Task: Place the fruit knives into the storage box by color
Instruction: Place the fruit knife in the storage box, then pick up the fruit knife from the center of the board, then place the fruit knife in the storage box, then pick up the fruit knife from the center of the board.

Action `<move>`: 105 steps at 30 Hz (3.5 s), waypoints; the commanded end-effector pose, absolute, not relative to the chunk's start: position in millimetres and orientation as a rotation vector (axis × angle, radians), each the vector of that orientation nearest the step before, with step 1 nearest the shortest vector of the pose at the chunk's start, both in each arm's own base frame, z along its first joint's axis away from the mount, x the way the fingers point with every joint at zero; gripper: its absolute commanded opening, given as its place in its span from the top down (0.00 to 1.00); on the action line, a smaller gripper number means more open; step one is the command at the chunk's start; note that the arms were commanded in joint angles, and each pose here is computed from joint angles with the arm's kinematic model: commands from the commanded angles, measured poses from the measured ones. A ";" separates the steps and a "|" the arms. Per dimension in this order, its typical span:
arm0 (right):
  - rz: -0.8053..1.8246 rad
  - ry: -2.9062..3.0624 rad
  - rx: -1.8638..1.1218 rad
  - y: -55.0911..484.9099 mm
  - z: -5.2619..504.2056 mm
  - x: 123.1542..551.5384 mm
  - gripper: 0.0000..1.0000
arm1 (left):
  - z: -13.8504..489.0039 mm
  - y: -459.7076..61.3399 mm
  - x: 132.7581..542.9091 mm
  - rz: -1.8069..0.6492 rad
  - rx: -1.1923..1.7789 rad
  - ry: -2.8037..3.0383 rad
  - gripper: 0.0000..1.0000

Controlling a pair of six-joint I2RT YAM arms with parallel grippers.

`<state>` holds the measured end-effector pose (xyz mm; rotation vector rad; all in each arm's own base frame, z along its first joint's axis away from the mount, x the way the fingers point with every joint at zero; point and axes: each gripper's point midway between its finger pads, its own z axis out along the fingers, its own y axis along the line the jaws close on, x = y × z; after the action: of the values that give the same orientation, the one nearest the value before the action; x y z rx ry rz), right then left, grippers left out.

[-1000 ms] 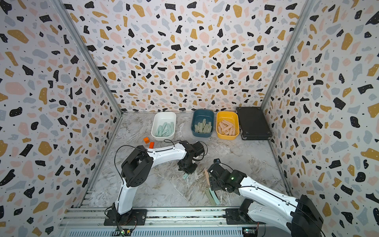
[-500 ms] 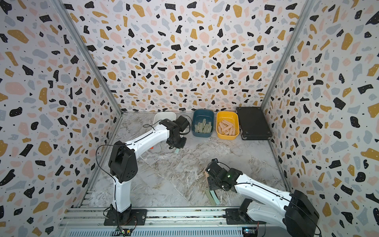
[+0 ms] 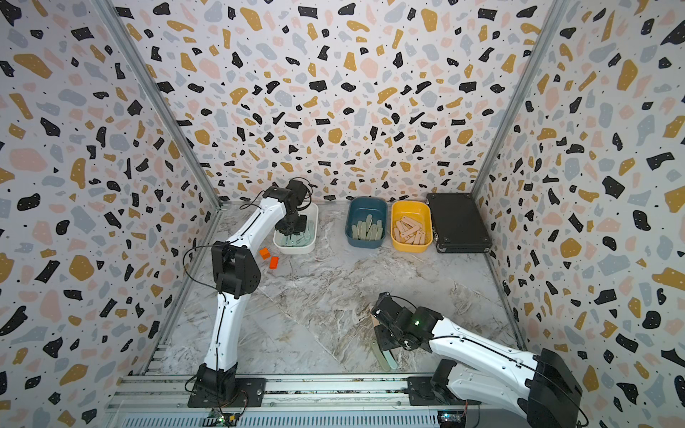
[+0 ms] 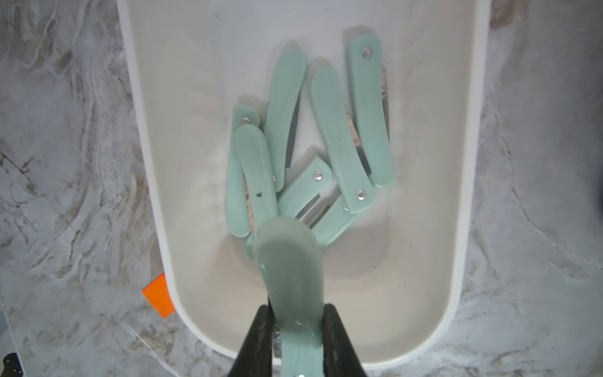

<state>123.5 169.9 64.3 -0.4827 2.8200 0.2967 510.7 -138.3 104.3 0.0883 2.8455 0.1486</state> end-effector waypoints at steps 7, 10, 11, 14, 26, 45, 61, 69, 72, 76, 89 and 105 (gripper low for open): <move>0.178 2.851 -0.659 177.0 47.9 95.4 0.55 | 127.4 -142.7 484.2 0.063 0.120 2.902 0.32; 0.144 2.853 -0.677 176.5 42.4 91.5 0.57 | 156.3 -154.4 457.8 -0.068 0.093 2.871 0.14; 0.133 2.850 -0.684 176.4 39.9 90.6 0.59 | 164.0 -159.7 447.7 -0.128 0.098 2.859 0.07; 0.120 2.852 -0.702 179.8 32.5 88.5 0.68 | 173.1 -174.2 414.2 -0.228 0.146 2.830 0.01; -0.059 2.866 -0.710 177.8 7.8 93.3 0.59 | 134.4 -199.5 326.7 -0.403 0.237 2.949 0.01; 0.047 2.714 -0.564 211.3 90.2 216.4 0.96 | 148.0 -219.6 315.8 -0.604 0.212 2.909 0.01; 0.075 2.559 -0.301 217.6 131.1 520.9 0.94 | 150.5 -224.2 318.6 -0.630 0.244 2.893 0.01; 0.125 2.600 -0.291 219.2 130.0 535.4 0.68 | 146.7 -224.8 310.2 -0.660 0.233 2.890 0.01; 0.183 2.551 -0.276 216.8 169.9 519.0 0.54 | 150.5 -227.5 304.0 -0.685 0.243 2.875 0.01; 0.237 2.551 -0.274 203.1 205.8 464.9 0.51 | 154.6 -227.2 290.9 -0.704 0.260 2.871 0.01; 0.318 2.829 -0.258 162.9 101.0 223.1 0.61 | 115.2 -245.0 239.7 -0.759 0.318 2.967 0.01; 0.316 2.865 -0.367 199.8 44.6 194.0 0.70 | 89.4 -248.6 223.0 -0.721 0.317 3.018 0.01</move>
<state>192.7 196.5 47.6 -0.3775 2.8810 0.3251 225.8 -248.6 93.1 0.3187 3.0170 -0.7254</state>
